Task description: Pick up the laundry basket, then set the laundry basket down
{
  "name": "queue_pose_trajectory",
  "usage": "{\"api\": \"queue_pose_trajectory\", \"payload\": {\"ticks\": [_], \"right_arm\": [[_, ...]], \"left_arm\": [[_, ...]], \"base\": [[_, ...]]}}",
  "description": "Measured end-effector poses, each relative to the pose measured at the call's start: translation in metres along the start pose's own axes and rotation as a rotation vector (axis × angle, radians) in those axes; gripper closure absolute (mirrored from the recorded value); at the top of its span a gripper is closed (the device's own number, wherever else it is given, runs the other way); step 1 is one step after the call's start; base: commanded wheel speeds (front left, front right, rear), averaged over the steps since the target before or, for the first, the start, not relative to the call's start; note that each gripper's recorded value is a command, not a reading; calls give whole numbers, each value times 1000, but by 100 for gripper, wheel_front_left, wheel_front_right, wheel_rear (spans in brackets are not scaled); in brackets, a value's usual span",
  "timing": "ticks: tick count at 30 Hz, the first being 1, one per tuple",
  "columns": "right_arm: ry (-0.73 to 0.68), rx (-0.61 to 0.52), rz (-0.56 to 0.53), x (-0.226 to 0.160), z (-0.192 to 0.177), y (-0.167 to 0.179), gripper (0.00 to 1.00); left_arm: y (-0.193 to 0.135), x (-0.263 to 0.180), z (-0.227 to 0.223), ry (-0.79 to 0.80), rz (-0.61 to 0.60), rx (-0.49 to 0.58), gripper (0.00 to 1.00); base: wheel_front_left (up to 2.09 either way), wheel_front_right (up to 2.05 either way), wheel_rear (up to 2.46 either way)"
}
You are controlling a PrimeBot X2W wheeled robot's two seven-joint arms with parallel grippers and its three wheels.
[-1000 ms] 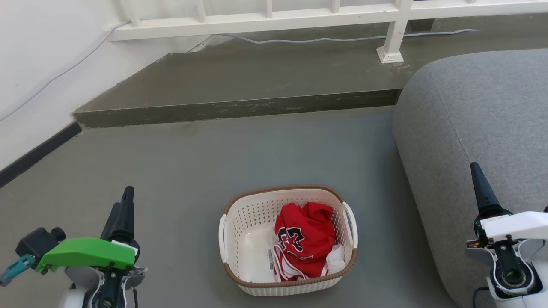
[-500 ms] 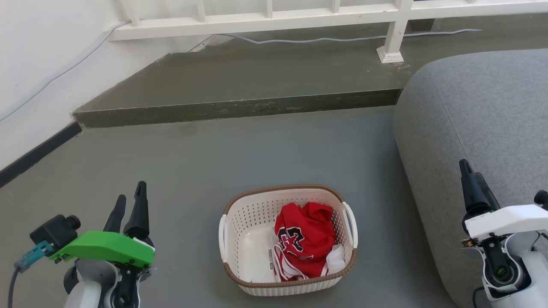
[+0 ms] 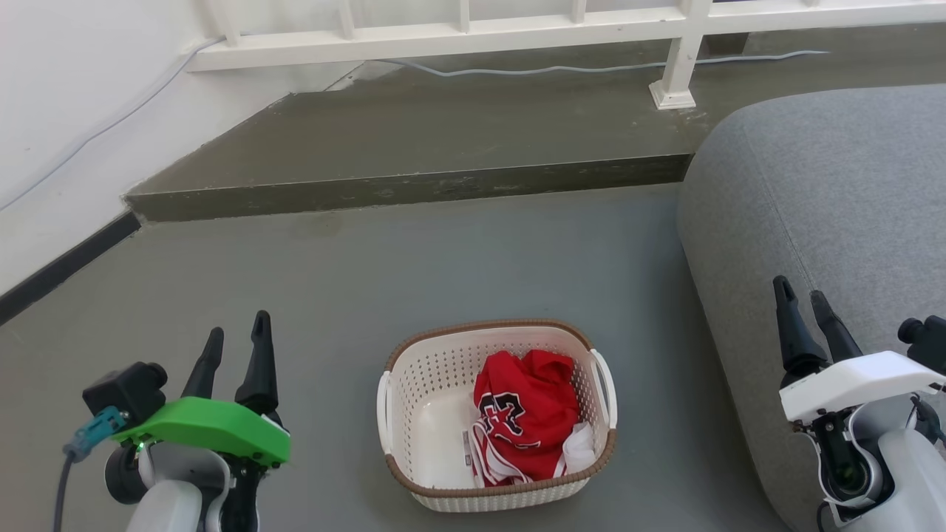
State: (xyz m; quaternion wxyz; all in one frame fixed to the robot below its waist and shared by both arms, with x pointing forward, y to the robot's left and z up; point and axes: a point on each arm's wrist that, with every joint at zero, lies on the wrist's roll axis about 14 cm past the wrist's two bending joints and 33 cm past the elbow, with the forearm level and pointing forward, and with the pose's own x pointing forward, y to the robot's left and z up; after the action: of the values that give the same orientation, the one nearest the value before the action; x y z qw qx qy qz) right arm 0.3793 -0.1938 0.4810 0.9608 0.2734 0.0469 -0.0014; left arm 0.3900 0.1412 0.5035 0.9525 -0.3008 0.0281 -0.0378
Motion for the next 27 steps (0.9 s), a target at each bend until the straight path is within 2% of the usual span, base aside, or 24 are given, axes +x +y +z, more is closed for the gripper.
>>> {"api": "queue_pose_trajectory", "payload": {"ticks": [27], "right_arm": [[-25, -358, 78, -3, -5, 13, 0]], "left_arm": [[-26, -2, -2, -60, -85, 351, 0]], "base": [[0, 0, 0]]}}
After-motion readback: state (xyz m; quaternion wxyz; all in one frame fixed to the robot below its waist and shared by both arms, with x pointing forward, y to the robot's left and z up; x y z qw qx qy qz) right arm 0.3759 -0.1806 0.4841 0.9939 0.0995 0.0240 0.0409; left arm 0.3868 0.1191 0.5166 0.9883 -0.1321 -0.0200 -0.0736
